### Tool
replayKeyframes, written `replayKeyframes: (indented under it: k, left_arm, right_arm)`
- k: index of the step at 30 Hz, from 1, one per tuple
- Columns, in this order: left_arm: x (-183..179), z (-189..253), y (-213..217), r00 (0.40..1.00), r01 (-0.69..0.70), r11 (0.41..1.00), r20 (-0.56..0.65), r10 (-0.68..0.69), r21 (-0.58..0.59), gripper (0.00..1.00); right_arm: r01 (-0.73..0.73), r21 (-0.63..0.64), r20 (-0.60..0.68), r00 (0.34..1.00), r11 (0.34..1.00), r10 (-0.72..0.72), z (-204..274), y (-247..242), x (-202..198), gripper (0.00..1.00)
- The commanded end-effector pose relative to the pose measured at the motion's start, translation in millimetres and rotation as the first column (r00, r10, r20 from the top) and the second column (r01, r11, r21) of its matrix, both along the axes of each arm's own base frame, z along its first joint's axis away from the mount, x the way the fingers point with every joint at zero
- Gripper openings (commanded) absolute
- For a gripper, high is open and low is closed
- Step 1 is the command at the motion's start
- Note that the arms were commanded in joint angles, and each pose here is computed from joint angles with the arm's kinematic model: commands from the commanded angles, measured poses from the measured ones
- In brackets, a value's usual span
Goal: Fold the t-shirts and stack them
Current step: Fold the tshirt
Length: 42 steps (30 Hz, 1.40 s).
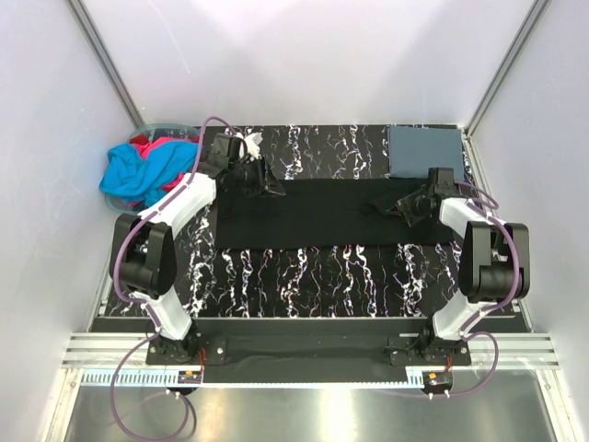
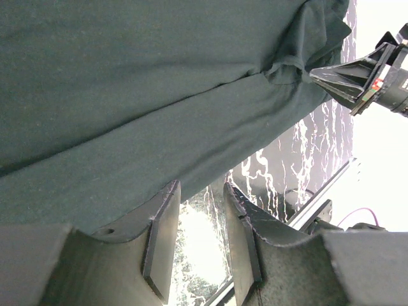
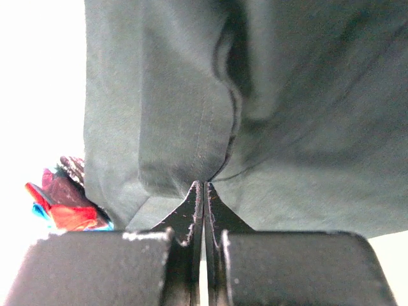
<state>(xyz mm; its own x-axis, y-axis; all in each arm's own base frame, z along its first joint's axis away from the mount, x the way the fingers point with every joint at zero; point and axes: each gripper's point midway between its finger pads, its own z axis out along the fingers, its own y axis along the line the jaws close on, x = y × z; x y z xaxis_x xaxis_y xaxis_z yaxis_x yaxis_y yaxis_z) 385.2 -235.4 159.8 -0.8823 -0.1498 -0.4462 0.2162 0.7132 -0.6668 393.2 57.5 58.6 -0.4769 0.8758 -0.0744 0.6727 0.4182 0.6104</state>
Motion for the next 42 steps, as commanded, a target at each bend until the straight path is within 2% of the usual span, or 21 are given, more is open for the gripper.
replayKeyframes:
  k: [1,5,13,20,23,24,28,30,33,34,38,42]
  left_arm:
    - [1,25,-4,0.997,0.018,0.999,0.072,-0.015,-0.044,0.39]
    - [1,23,-4,0.998,0.016,0.999,0.067,-0.013,-0.043,0.39]
    - [1,23,-2,0.996,0.017,0.999,0.083,-0.014,-0.029,0.41]
    - [0,14,-3,0.998,0.020,0.999,0.056,-0.018,-0.031,0.41]
    - [-3,13,-5,0.998,0.042,0.999,0.058,-0.040,-0.034,0.42]
    - [-4,14,-7,0.997,0.055,0.998,0.061,-0.053,-0.040,0.42]
    - [-4,27,-15,0.991,0.084,0.995,0.104,-0.079,-0.049,0.43]
    - [-3,29,-20,0.992,0.083,0.995,0.100,-0.077,-0.053,0.44]
    - [4,26,-24,0.995,0.064,0.996,0.084,-0.059,-0.054,0.44]
    - [7,25,-26,0.995,0.060,0.996,0.080,-0.055,-0.062,0.44]
    - [19,-1,-32,1.000,0.027,0.997,-0.011,-0.028,-0.079,0.44]
    - [27,-22,-35,0.998,0.004,0.995,-0.070,-0.011,-0.102,0.44]
  right_arm:
    - [-0.007,0.020,0.092,0.996,1.000,0.005,31,13,6,0.00]
    - [0.007,0.007,0.121,0.993,1.000,-0.008,44,20,1,0.00]
    - [-0.003,-0.060,0.093,0.996,0.998,0.009,28,35,-20,0.00]
    - [-0.107,-0.141,0.089,0.989,0.984,0.120,24,47,-15,0.02]
    - [-0.184,-0.218,0.067,0.977,0.958,0.203,39,42,-9,0.21]
    - [-0.184,-0.256,0.073,0.975,0.949,0.209,51,37,-6,0.35]
    - [-0.161,-0.359,0.127,0.967,0.919,0.219,94,13,0,0.51]
    - [-0.151,-0.367,0.141,0.966,0.918,0.215,104,-1,5,0.51]
    - [-0.102,-0.363,0.125,0.980,0.926,0.157,98,-35,13,0.44]
    - [-0.080,-0.361,0.097,0.988,0.929,0.123,87,-53,15,0.40]
    - [-0.063,-0.349,0.040,0.996,0.935,0.082,62,-80,33,0.34]
    - [-0.115,-0.325,-0.038,0.993,0.939,0.108,25,-84,42,0.32]
